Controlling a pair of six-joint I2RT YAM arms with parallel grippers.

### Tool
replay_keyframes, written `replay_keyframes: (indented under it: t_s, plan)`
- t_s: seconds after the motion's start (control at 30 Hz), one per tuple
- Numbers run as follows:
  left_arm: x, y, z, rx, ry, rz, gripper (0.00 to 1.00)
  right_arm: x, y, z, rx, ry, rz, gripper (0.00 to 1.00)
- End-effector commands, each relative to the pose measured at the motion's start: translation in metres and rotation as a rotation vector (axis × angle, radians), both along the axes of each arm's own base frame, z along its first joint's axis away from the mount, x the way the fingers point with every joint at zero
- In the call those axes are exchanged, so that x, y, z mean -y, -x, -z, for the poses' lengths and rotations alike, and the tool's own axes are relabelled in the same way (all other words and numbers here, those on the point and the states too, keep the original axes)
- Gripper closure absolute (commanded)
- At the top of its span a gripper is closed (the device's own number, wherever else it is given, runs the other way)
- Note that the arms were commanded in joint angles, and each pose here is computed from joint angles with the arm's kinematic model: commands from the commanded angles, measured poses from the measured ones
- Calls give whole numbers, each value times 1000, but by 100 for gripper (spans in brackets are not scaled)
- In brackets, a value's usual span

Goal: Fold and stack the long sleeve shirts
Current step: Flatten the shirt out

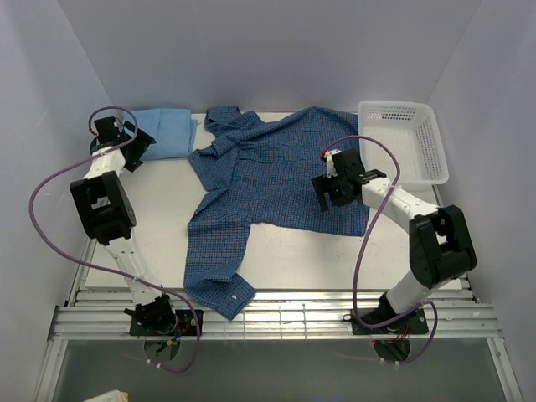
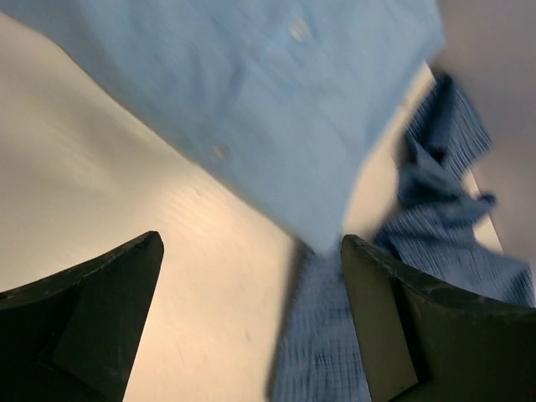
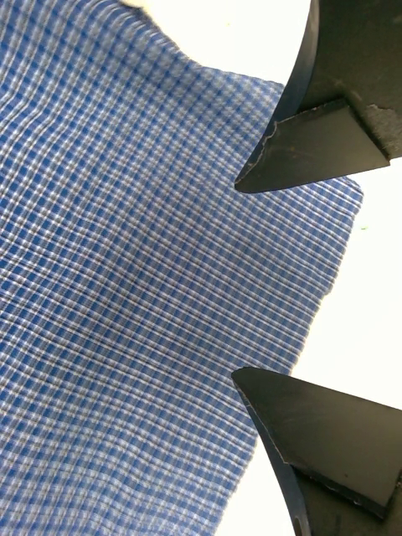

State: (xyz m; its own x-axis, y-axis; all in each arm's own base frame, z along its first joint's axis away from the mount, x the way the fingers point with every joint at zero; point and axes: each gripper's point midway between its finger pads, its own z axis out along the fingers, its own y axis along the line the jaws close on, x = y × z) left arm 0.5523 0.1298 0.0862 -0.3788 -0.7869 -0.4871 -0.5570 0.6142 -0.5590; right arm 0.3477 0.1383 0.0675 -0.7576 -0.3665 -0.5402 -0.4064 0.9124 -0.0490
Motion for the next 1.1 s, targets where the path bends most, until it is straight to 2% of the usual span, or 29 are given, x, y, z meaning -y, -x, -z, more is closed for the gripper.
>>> replay_keyframes:
  t_s: [0.0,0.07,0.13,0.27,0.6,0.77,0.83,0.87,0.9,0.93,1.0,1.03,1.07]
  plan:
    - [48,23,-91,170,-37,145,2,-1,4,-21,75,-77,53,10]
    - [81,36,-103,192,-34,226,2,2,11,-17,66,-81,76,10]
    - [119,47,-88,162,-20,321,2,5,20,-12,52,-83,82,10]
    - [167,55,-58,101,-2,448,2,6,28,-8,43,-95,90,10]
    - [187,56,33,-134,10,455,2,14,32,4,21,-58,90,10]
    - [183,45,70,-202,-16,454,3,13,29,6,14,-58,89,10]
    - [180,32,74,-199,-35,443,14,13,28,7,15,-61,89,10]
    - [180,32,88,-228,-29,452,23,13,28,9,9,-58,87,10]
    - [186,24,81,-199,-9,483,32,13,26,8,11,-58,88,10]
    - [189,21,81,-189,1,499,47,13,26,9,9,-55,89,10]
    - [211,18,77,-162,-5,571,67,14,22,9,13,-47,94,10]
    - [213,11,68,-136,-21,580,98,15,22,9,11,-46,97,10]
    - [214,10,62,-126,-29,581,100,15,21,11,9,-44,98,10]
